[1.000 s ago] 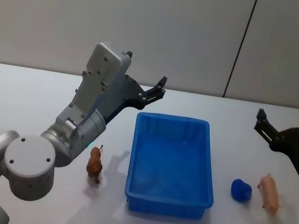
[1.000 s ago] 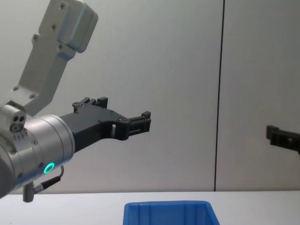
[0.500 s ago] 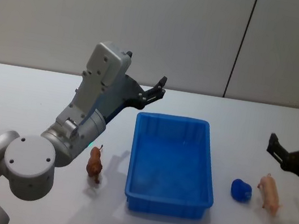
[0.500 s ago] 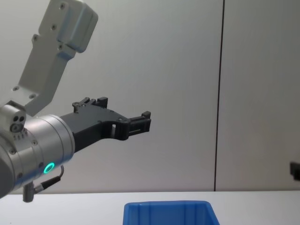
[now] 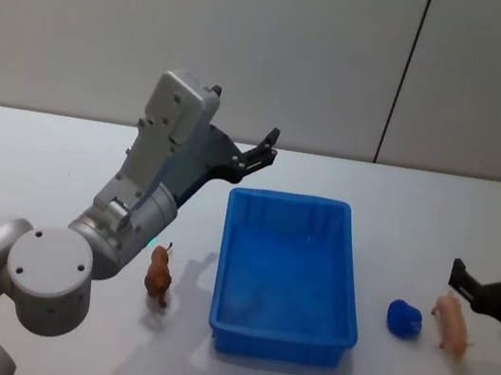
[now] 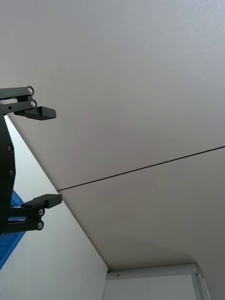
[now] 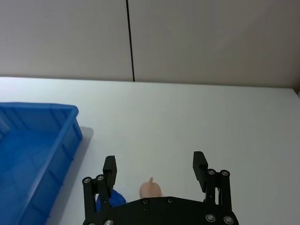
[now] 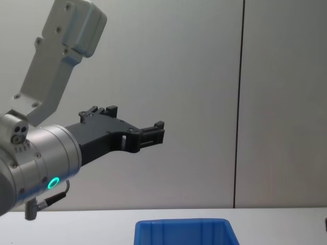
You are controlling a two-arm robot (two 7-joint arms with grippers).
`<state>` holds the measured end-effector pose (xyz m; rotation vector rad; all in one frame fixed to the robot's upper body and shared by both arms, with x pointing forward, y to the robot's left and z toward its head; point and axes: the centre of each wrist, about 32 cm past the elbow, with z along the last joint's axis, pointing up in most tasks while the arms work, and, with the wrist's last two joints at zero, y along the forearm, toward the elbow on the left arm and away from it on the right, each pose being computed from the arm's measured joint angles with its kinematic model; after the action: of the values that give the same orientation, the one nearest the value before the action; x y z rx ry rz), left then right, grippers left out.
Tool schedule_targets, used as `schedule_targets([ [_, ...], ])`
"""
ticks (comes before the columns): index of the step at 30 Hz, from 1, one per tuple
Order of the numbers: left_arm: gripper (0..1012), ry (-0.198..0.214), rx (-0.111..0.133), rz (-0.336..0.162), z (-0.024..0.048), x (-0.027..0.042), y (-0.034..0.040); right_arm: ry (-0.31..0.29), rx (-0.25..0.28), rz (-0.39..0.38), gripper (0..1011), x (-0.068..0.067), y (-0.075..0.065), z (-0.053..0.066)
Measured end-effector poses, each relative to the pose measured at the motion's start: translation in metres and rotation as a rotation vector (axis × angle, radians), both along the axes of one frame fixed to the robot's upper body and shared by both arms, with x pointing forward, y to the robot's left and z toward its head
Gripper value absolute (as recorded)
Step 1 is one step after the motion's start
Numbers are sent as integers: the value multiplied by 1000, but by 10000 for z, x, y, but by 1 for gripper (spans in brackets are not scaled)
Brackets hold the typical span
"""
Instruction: Pick up the two dolls from the table and place them into the box.
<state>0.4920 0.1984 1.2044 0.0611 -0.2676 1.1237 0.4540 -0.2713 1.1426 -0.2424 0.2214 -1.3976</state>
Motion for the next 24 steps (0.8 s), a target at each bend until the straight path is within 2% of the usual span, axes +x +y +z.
schedule_targets([
  [10, 1001, 0, 0, 0, 0, 0, 0, 82, -3, 11, 1001, 149, -18, -201],
  [24, 1001, 0, 0, 0, 0, 0, 0, 175, 11, 11, 1001, 263, -7, -355],
])
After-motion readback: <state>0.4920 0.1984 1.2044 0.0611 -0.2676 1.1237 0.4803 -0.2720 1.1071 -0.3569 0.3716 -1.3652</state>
